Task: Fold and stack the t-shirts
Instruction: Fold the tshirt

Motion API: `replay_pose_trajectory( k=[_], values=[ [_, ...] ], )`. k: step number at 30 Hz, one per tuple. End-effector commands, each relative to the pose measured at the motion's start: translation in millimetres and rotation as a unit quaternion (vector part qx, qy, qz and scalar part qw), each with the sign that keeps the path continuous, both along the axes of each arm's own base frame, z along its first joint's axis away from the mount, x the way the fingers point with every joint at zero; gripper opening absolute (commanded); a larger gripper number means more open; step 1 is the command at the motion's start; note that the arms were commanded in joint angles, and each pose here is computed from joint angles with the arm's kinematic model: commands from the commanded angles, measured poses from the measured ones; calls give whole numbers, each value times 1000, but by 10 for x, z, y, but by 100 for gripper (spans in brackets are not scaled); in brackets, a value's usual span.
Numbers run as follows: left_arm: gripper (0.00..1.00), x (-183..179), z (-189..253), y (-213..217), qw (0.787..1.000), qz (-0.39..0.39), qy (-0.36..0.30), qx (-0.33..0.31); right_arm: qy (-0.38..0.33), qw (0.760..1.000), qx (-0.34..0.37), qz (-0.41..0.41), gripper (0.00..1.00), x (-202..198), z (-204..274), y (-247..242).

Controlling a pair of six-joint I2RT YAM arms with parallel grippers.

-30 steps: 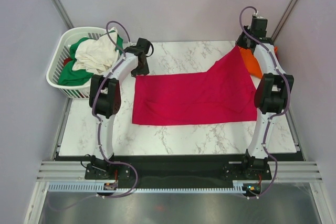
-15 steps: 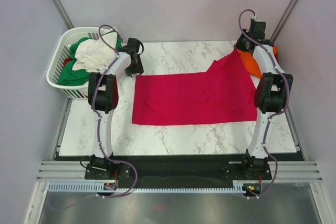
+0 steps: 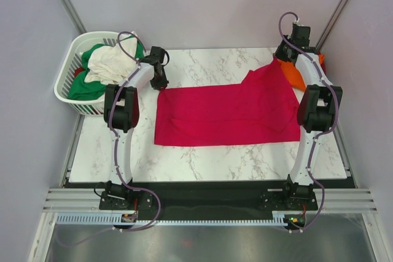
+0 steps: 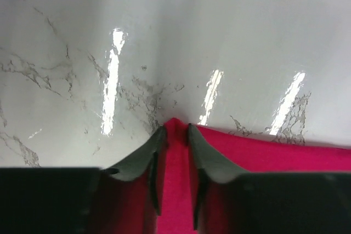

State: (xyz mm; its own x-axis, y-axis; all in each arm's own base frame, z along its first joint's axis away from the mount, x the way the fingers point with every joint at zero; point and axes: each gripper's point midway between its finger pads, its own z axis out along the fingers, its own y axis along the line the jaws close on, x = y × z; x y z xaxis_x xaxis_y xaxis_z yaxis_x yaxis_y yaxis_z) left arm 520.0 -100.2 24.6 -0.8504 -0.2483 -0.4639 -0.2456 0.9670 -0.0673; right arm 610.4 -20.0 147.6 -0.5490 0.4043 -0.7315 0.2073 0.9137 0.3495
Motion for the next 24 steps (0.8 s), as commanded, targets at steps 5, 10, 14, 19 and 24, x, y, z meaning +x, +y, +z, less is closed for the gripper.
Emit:
replay_pose_trajectory(
  k=[5, 10, 14, 19, 24],
  values=[
    [3, 86, -15, -12, 1000, -13, -12, 2, -20, 1000, 14, 13, 0, 28, 134, 70],
    [2, 44, 271, 23, 999, -11, -34, 11, -62, 997, 24, 40, 0, -89, 657, 209],
    [2, -57, 534, 54, 999, -4, -50, 9, -40, 997, 44, 42, 0, -427, 539, 301],
    [2, -343, 642, 17, 999, -15, -40, -3, -61, 996, 54, 24, 0, -963, 714, 348],
    [2, -660, 673, 11, 1000, -17, -27, 1, -41, 998, 50, -20, 0, -1502, 595, 279]
  ],
)
